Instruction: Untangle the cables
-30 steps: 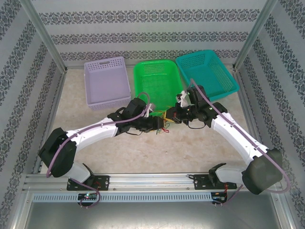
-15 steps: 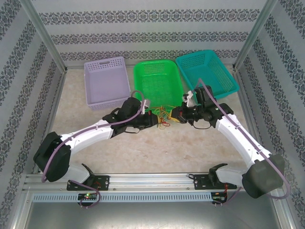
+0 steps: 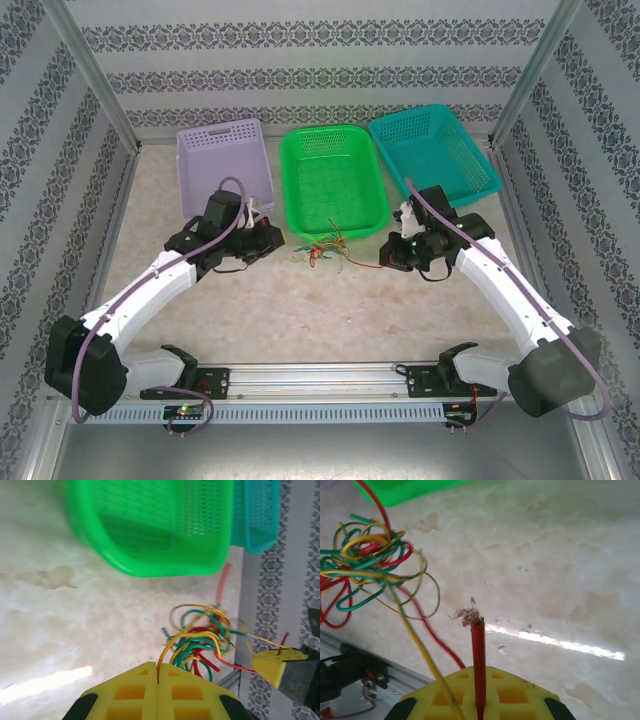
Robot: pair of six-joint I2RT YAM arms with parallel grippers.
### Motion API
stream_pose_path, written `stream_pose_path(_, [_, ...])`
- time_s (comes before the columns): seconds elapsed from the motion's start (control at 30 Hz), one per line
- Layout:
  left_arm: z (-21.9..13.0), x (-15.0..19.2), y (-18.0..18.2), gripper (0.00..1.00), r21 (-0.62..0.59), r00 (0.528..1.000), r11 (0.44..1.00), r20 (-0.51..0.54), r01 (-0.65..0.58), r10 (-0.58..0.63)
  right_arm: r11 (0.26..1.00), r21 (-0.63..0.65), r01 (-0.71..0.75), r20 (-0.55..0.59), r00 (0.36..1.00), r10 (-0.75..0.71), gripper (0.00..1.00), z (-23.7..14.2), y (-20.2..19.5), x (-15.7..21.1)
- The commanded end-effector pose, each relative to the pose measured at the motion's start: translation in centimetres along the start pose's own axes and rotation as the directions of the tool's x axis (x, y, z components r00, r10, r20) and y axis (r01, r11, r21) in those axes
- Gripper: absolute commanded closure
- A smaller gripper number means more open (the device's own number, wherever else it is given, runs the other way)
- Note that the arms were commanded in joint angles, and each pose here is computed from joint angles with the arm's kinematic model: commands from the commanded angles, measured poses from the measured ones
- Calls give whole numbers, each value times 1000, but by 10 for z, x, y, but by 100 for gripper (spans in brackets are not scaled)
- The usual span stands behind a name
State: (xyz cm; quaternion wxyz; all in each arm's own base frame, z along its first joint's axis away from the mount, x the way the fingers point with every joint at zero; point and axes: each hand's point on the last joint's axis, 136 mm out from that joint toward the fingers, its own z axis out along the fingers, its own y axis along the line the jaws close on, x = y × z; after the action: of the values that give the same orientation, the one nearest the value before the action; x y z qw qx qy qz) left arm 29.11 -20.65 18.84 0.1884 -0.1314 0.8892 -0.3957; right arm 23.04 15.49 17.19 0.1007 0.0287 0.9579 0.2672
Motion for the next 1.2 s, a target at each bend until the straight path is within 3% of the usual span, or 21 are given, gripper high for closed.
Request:
stream_pose_path(0.0, [-17,3,29,100,-137,1000,991,-13,1,-3,991,130,31,22,999,-34,100,-8,-23,-2])
stream_pose_path(0.3, [-25,2,57,100,-289,1000,957,-8,20,-23,991,100,84,-14,996,-83,100,0,-13,-6])
stream_pose_path(0.5, [-60,-3,107,100,-578,997,813,61,68,-40,968,249,40,-59,998,-26,100,6,-49,0])
stream_pose_path(0.9, [-109,-13,135,100,-748,983,650,184,137,5,939,342,-33,-7,999,38,100,3,-80,-13])
stream_pose_path(0.97, [-111,-14,135,100,-747,982,651,188,135,12,943,331,-45,-2,999,48,100,4,-82,-14])
stream_pose_path(1.03, [-100,-13,129,100,-711,987,694,160,113,4,960,280,-21,-24,999,29,100,13,-73,-14])
stream_pose_path(1.17, [-40,6,102,100,-479,996,874,31,86,-81,978,188,89,-179,982,-55,100,50,-45,6])
